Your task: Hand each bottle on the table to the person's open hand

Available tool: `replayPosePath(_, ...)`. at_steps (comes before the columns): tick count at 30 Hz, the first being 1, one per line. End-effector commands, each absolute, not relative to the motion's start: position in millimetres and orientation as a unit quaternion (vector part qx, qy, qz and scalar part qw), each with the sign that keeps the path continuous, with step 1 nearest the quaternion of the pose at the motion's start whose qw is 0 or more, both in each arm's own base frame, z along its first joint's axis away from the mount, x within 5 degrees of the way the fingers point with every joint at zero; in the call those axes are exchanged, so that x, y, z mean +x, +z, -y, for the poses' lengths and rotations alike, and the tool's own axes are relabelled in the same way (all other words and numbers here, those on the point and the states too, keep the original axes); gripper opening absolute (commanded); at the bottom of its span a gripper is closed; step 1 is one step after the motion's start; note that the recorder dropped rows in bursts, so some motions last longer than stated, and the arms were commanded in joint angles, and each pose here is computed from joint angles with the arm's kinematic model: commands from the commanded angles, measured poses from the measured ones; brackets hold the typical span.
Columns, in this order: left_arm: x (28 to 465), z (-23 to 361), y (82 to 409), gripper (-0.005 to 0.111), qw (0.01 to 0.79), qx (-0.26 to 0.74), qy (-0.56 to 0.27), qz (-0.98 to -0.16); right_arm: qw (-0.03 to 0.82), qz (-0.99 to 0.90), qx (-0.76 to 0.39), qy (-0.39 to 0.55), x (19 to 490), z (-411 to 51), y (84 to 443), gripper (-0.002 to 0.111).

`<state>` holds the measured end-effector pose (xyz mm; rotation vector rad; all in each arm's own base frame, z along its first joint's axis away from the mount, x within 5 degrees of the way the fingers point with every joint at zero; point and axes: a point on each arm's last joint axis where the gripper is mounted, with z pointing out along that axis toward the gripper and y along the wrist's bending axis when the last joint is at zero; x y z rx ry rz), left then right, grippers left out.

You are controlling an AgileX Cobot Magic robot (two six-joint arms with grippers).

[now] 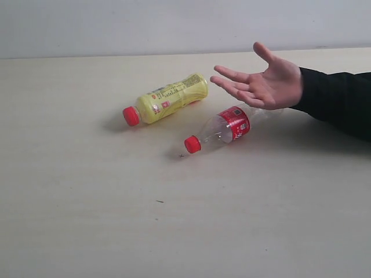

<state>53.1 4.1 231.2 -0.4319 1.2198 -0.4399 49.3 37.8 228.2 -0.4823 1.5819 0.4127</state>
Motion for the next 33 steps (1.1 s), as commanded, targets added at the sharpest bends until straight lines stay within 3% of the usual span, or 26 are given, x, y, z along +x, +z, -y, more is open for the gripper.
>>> replayPosePath(1, 48, -3, 244, 0.0, 0.815, -0.178, -0.22, -0.506, 0.658, -0.698, -0.214, 0.185, 49, -38, 227, 0.0)
replayPosePath(6, 45, -2, 257, 0.0, 0.844, -0.148, -0.2, -0.475, 0.658, -0.698, -0.214, 0.185, 49, -38, 227, 0.0)
replayPosePath(13, 90, -11, 294, 0.0, 0.79, -0.139, -0.087, -0.591, 0.658, -0.698, -0.214, 0.185, 49, -38, 227, 0.0)
replayPosePath(17, 142, -14, 312, 0.0, 0.701, -0.128, -0.054, -0.699, 0.658, -0.698, -0.214, 0.185, 49, -38, 227, 0.0)
replayPosePath(21, 195, -17, 328, 0.0, 0.584, -0.044, 0.016, -0.81, 0.658, -0.698, -0.214, 0.185, 49, -38, 227, 0.0)
replayPosePath(29, 260, -28, 331, 0.0, 0.439, 0.189, 0.169, -0.862, 0.658, -0.698, -0.214, 0.185, 49, -38, 227, 0.0)
replayPosePath(33, 284, -41, 322, 0.0, 0.363, 0.169, 0.195, -0.895, 0.658, -0.698, -0.214, 0.185, 49, -38, 227, 0.0)
